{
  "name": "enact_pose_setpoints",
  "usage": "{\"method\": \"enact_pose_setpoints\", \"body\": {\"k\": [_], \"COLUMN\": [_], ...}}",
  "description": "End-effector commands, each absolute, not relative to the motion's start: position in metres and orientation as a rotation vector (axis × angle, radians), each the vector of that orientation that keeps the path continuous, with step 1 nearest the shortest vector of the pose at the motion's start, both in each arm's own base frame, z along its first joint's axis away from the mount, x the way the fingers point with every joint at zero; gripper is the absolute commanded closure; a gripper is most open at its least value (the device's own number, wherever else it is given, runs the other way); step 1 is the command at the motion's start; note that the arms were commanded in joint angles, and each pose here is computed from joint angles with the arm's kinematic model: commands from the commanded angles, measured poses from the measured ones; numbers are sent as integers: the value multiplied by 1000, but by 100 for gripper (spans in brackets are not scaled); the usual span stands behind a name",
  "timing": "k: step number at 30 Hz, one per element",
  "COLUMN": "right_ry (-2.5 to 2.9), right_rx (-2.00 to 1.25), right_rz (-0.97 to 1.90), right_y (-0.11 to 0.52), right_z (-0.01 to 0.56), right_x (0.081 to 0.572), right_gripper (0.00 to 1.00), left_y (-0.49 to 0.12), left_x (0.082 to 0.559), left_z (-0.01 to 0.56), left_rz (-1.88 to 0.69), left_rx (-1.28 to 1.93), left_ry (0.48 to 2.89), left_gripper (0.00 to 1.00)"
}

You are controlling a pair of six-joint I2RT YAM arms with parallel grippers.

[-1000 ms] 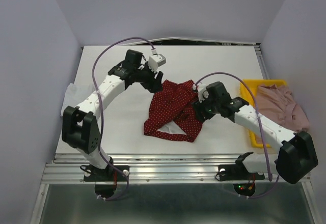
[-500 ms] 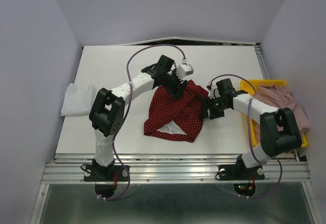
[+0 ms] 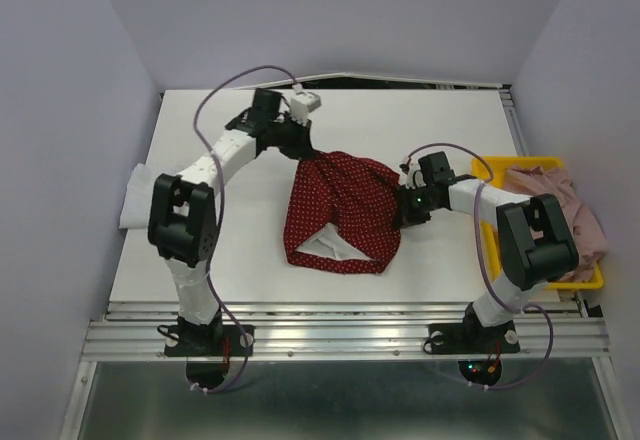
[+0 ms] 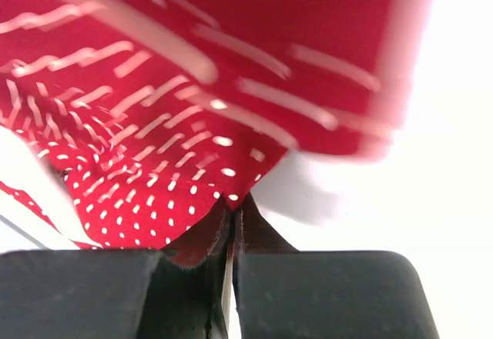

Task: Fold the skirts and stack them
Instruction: Flatten the skirt out

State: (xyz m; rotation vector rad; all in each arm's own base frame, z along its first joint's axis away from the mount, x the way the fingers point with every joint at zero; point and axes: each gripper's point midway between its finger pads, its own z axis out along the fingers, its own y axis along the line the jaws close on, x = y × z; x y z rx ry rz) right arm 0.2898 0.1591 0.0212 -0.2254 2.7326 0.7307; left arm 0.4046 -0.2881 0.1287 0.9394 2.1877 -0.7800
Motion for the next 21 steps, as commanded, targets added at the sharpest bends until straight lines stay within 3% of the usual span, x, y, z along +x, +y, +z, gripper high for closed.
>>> {"method": "enact_pose_setpoints", "body": {"k": [1,4,9,12,13,14,15,16,18,21], "right_ry": [2626,2630,2595,2572,2572,2550,2573,2571,2549,2498], "right_rx": [-304,-312,-332,-352,-373,-375,-420,-430,-456,-489], "right_rz": [613,524,439,443,441,446,432,423,403,382], "right_y": [149,138,131,134,135,138,136,135,133,130], "right_z": [39,35,39,48,50,61,61,65,84,105], "right_x": [304,305,319,332,333,343,341,343,346,344], "right_gripper": [99,99,99,97,84,75,52,42,35,36], "left_y": [-195,-135,-94,-101,-102,-102,-102,-98,-91,-86], "left_x": [451,468,471,462,462,461,461,462,457,435], "left_z": [239,219,130,104,106,108,119,127,156,192], "left_rz": [-693,-611,-542,-626,-637,-638,-621,-573,-497,-362], "left_rx": [611,492,463,502,508,515,533,557,593,682], "left_ry": [1972,2029,2269,2351,2344,2338,2312,2294,2246,2190], "left_gripper": [100,100,98,67,52,47,41,40,40,41]}}
